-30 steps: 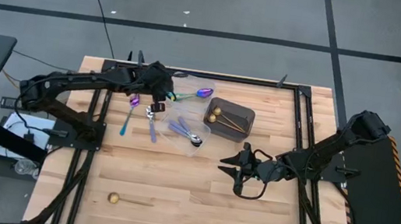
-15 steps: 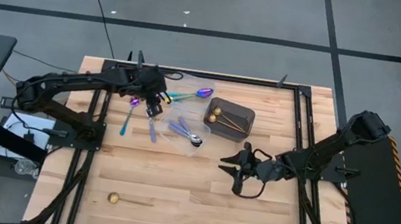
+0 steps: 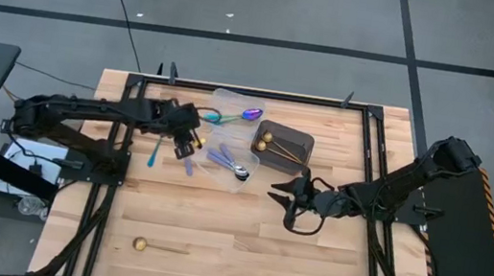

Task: Sort silverware by color (type)
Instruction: Put the blue spoon into the top transparent bin

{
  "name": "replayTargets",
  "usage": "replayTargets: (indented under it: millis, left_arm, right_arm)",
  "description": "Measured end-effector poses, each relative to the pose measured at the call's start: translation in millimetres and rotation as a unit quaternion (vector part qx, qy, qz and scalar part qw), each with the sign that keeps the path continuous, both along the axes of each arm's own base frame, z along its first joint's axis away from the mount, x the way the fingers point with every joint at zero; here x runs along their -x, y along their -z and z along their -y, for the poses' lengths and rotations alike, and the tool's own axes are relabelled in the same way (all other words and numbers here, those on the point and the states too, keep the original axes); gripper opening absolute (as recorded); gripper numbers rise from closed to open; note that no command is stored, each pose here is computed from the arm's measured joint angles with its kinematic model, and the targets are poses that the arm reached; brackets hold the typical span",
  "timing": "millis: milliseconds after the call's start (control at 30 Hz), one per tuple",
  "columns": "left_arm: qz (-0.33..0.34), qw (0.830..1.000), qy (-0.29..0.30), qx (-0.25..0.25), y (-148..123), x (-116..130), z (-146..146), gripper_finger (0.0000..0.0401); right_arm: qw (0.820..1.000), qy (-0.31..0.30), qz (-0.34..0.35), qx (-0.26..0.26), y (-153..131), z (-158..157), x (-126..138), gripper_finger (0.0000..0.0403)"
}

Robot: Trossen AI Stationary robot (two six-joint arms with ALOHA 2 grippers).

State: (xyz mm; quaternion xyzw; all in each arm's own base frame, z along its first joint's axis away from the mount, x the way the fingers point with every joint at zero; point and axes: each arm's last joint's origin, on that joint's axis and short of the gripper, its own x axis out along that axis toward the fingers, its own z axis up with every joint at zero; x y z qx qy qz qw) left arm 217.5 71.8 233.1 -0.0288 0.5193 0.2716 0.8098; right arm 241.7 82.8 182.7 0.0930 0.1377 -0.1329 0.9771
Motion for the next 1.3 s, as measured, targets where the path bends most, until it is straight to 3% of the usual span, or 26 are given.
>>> replayTargets:
  millis: [400, 800, 1033, 1300]
  left_arm:
    - [0.064, 0.995, -0.073, 0.02, 27, 40, 14, 0.0153]
    - [0.078, 0.966, -0.241, 0.049, 65, 75, 9, 0.0152]
    - [0.073, 0.957, -0.276, 0.053, 77, 85, -2, 0.0152]
    - [0.083, 0.945, -0.303, 0.093, 90, 99, -19, 0.0152]
  right_arm:
    - [1.0, 0.003, -0.002, 0.025, -1, 5, -2, 0.013]
    - [0.999, -0.003, -0.003, 0.035, -1, 6, -3, 0.013]
    - [0.999, -0.004, -0.003, 0.034, -1, 6, -3, 0.013]
    - [0.999, -0.017, 0.005, 0.029, -3, 5, -3, 0.013]
